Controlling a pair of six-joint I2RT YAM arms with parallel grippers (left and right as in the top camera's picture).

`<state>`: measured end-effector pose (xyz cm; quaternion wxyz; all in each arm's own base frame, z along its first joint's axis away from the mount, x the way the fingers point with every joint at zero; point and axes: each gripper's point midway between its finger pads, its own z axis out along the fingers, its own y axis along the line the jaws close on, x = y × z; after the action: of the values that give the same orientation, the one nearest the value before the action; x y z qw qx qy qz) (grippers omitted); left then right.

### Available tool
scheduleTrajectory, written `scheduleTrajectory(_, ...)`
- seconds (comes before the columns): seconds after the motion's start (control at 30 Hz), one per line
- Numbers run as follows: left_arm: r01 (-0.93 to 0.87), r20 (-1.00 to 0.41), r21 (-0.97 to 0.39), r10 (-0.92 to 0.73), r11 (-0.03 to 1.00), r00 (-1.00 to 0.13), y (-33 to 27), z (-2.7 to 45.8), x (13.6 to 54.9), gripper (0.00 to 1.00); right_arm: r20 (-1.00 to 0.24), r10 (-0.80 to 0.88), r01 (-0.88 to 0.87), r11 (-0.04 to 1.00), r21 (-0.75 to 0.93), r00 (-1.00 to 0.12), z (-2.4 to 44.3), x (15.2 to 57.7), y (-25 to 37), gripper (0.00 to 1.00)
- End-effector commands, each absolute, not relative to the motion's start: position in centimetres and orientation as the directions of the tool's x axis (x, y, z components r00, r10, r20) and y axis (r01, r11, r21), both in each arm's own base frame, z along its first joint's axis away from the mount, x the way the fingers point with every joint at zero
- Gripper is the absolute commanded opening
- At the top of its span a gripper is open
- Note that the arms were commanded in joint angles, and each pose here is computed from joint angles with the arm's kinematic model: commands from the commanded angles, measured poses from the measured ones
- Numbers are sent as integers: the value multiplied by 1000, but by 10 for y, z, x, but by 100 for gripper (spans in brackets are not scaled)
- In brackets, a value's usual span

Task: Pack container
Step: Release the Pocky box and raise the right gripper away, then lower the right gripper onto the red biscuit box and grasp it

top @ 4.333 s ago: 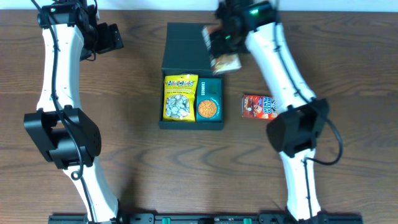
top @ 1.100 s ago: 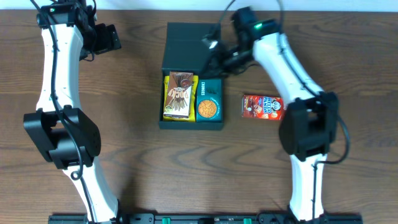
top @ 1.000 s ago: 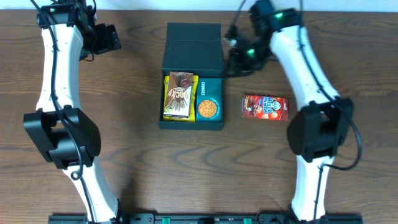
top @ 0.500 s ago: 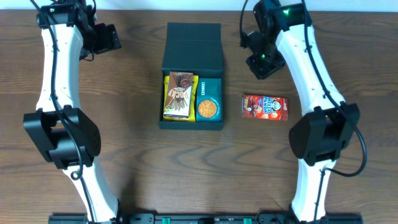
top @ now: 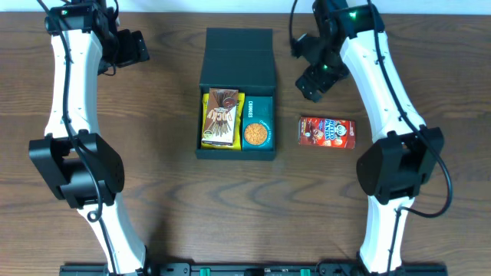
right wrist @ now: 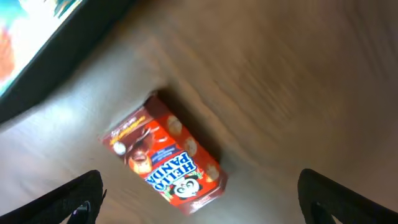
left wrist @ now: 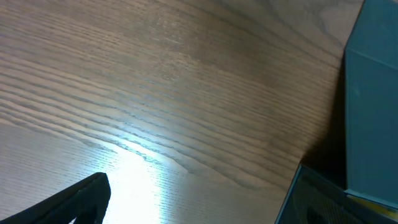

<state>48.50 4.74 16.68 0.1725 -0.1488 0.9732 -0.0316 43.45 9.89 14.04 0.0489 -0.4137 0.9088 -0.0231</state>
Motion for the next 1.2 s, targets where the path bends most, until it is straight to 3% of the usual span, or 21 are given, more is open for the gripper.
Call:
scheduleTrajectory(0.0, -290, -304, -110, -310, 951, -901, 49, 163, 480, 95, -51, -908, -909, 417, -9, -416, 123, 420, 101, 99)
scheduleTrajectory(0.23, -291, -300, -110, -310, 951, -902, 49, 162, 479, 95, 45, -901, -900, 433, 43, -432, 74, 404, 75, 99)
scheduleTrajectory(0.37, -291, -300, -110, -311, 950, -902, 48, 162, 479, 95, 61, -933, -930, 358, 81, -354, 63, 394, 73, 99)
scheduleTrajectory(0.53, -292, -299, -110, -312, 950, -902, 48, 162, 479, 96, 4, -959, -948, 281, 151, -283, 51, 383, 79, 99)
scheduleTrajectory(1.17, -291, -311, -109, -311, 951, -898, 49, 163, 481, 95, -28, -961, -937, 261, 232, -275, 21, 359, 87, 99)
